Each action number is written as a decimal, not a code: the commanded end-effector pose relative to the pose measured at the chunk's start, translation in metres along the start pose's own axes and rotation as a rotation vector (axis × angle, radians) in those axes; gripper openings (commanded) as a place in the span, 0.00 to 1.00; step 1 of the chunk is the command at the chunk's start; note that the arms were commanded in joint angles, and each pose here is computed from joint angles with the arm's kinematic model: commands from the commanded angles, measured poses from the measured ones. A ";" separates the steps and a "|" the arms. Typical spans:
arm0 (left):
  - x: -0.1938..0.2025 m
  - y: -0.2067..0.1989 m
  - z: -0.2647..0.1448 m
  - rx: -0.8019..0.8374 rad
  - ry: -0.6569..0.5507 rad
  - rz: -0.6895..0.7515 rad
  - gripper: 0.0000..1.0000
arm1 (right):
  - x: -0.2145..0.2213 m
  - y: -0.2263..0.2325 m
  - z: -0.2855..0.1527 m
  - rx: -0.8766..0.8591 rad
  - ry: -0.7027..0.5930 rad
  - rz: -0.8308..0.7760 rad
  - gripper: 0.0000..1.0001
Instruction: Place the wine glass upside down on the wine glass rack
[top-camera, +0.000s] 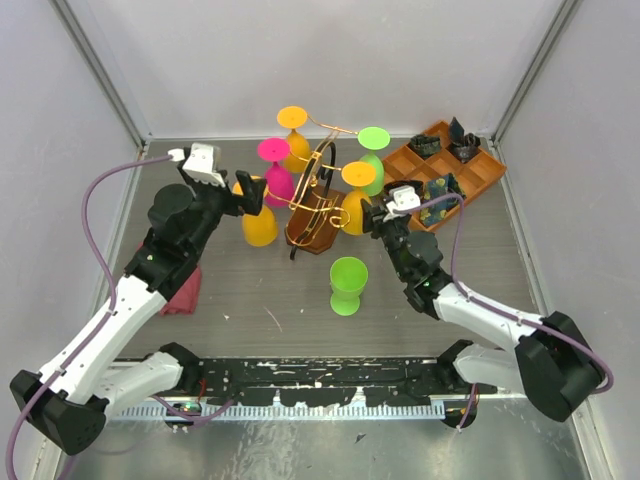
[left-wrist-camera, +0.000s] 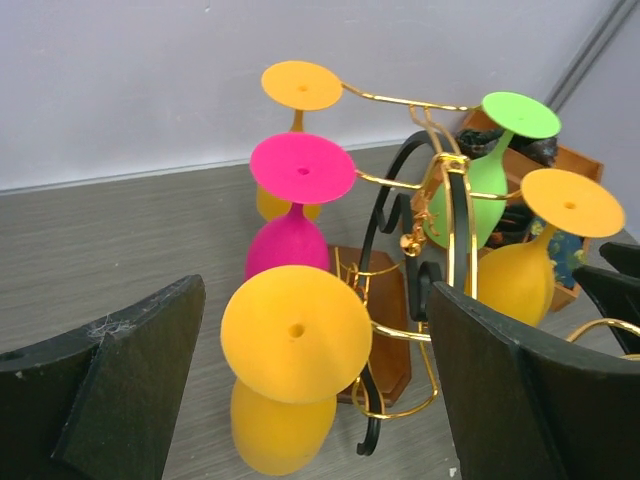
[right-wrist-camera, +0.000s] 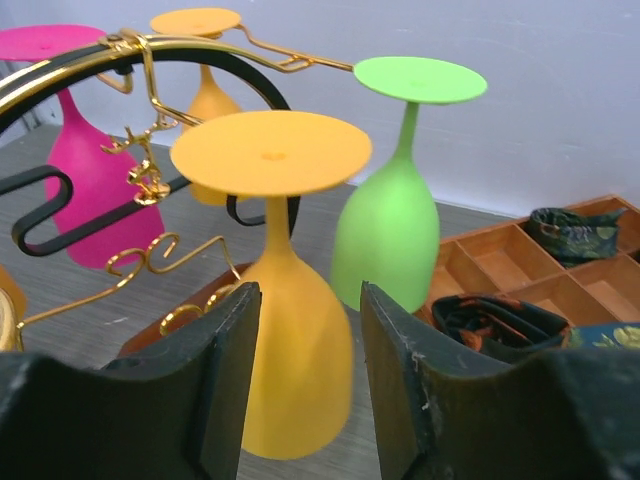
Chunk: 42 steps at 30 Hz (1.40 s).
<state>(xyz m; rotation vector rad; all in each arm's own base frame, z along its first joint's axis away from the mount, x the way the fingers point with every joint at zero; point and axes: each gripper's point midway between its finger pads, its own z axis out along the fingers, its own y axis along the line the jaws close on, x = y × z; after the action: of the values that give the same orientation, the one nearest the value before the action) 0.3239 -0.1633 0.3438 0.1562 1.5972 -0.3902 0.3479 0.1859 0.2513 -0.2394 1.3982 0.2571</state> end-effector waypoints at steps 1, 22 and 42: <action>-0.040 -0.024 -0.005 0.124 -0.073 0.016 0.98 | -0.007 -0.015 -0.016 0.061 -0.010 0.009 0.51; 0.011 -0.177 -0.051 0.599 0.125 0.413 0.98 | -0.013 -0.086 -0.090 0.541 0.471 0.136 0.75; 0.153 -0.237 -0.096 0.706 0.571 0.721 0.86 | -0.003 -0.101 -0.141 0.575 0.544 0.200 0.81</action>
<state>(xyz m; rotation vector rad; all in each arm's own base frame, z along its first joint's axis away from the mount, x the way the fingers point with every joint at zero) 0.1403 -0.3723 0.2365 1.4358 1.6947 -0.4261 0.2548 0.0526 0.2239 0.2980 1.9972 -0.0797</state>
